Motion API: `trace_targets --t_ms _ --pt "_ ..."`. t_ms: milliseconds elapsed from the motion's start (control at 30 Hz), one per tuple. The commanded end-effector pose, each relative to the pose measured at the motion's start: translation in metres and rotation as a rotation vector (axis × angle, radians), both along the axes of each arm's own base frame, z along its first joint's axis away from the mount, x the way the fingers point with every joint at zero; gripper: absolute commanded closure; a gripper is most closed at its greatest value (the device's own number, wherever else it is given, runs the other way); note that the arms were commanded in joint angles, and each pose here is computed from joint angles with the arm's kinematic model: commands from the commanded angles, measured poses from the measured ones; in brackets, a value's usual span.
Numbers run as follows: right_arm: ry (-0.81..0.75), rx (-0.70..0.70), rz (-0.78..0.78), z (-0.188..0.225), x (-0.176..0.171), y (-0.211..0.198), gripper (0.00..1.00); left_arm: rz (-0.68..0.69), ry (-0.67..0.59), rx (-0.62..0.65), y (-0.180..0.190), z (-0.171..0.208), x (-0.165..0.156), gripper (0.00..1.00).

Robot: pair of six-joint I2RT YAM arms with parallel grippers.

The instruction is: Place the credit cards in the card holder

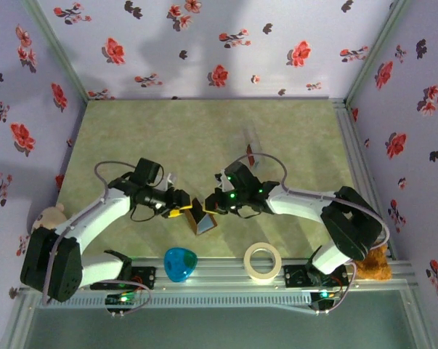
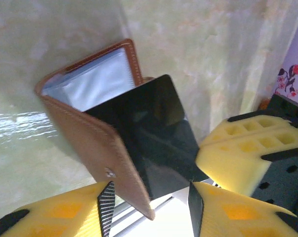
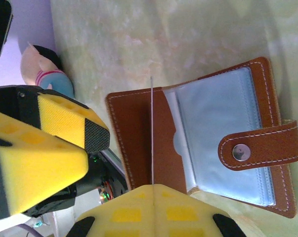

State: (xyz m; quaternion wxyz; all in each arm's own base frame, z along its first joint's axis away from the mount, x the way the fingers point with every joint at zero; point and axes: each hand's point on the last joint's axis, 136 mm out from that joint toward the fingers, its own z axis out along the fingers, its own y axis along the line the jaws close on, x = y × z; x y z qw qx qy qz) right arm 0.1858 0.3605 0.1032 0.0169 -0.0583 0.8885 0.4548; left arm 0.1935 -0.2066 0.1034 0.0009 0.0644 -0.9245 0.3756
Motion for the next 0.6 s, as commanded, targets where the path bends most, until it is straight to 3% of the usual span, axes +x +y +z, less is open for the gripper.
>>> trace_targets --t_ms 0,233,400,567 --pt "0.002 -0.011 -0.010 -0.012 -0.001 0.007 1.00 0.037 0.040 0.028 0.007 -0.010 0.000 0.53" --pt "-0.126 -0.287 0.009 -0.057 -0.004 -0.016 1.00 0.000 0.095 0.197 0.031 -0.042 -0.015 0.54" --pt "-0.272 -0.480 0.017 -0.069 0.003 -0.040 1.00 -0.007 0.106 0.202 0.031 -0.053 -0.015 0.58" --pt "-0.315 -0.513 0.026 -0.070 0.001 -0.044 1.00 -0.007 0.114 0.148 0.022 -0.055 -0.012 0.57"
